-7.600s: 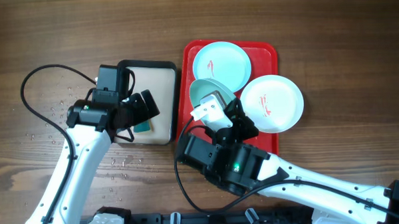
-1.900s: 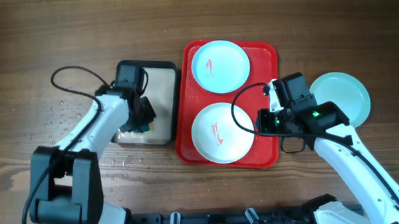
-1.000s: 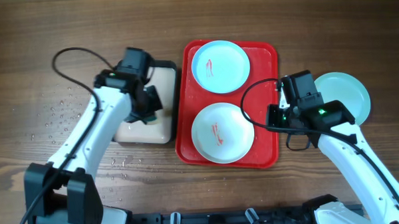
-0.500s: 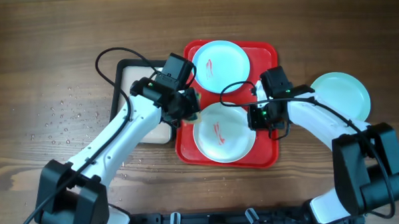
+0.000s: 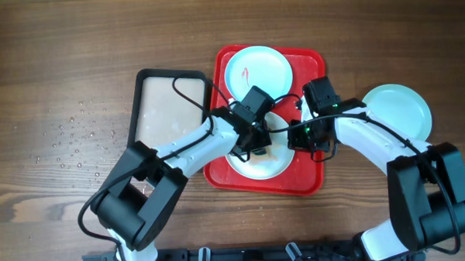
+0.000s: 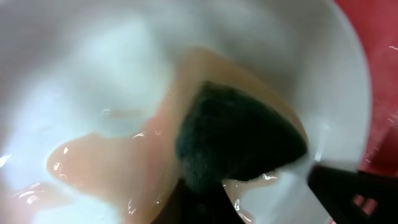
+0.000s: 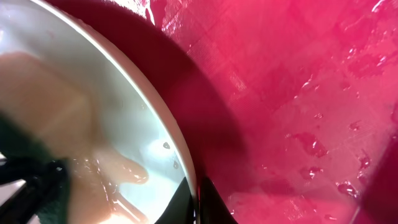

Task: Clean dirty plates on tray and stack at the side
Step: 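Scrub the white plate with the sponge held in the left gripper, then lift the white plate with the right gripper and stack it on the blue plate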

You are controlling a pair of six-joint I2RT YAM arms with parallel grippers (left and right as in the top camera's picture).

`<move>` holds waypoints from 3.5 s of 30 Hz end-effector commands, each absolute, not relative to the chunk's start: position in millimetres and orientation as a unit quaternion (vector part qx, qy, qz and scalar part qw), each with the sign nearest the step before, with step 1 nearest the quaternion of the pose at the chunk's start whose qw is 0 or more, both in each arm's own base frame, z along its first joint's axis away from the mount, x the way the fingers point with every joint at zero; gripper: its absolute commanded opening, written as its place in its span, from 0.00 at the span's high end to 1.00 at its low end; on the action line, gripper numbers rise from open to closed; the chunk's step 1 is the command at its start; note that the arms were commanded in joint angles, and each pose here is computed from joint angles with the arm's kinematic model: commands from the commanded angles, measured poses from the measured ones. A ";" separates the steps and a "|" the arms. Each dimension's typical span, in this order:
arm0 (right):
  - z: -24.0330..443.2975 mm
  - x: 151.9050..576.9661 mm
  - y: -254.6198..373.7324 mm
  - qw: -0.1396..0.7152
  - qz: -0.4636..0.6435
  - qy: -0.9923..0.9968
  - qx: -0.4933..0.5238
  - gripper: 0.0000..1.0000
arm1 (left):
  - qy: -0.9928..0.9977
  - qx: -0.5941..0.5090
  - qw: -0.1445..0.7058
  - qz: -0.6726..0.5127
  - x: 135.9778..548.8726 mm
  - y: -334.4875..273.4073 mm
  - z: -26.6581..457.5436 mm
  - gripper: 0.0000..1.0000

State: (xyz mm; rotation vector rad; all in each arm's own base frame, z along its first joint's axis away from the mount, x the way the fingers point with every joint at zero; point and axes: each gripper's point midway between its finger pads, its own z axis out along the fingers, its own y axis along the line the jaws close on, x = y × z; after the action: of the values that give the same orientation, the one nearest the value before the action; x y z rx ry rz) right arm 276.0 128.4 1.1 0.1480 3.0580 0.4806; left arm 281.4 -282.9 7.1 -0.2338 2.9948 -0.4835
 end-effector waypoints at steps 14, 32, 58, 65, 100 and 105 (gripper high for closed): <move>-6.4 274.0 117.3 0.015 0.124 0.991 0.052 0.95 | 0.968 -0.080 -0.028 -0.236 259.8 -323.6 -21.9 0.96; -6.7 271.6 116.6 0.010 0.122 0.991 0.050 0.95 | 0.984 -0.166 0.046 -0.045 298.7 -205.4 8.6 0.96; 68.2 293.2 116.0 0.124 0.129 0.984 -0.007 0.96 | 0.961 -0.174 0.188 -0.106 335.0 -82.8 160.2 0.96; 162.1 299.6 84.5 0.304 -0.050 0.951 -0.012 0.95 | 0.965 -0.224 0.130 -0.050 327.0 -20.1 65.3 0.96; 251.6 259.7 168.9 0.514 -0.339 0.752 -0.235 0.96 | 0.933 -0.199 0.265 -0.142 314.1 -37.9 187.4 0.00; 251.7 259.7 168.9 0.513 -0.341 0.751 -0.239 0.96 | 0.933 -0.199 0.265 -0.142 314.1 -37.9 187.4 0.00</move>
State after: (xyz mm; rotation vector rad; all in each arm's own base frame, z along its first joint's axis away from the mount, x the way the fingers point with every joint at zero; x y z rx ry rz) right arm 258.8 168.8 242.4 -0.5999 1.8367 -0.7948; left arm 311.7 -37.4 180.2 -0.5511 2.5365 -0.3684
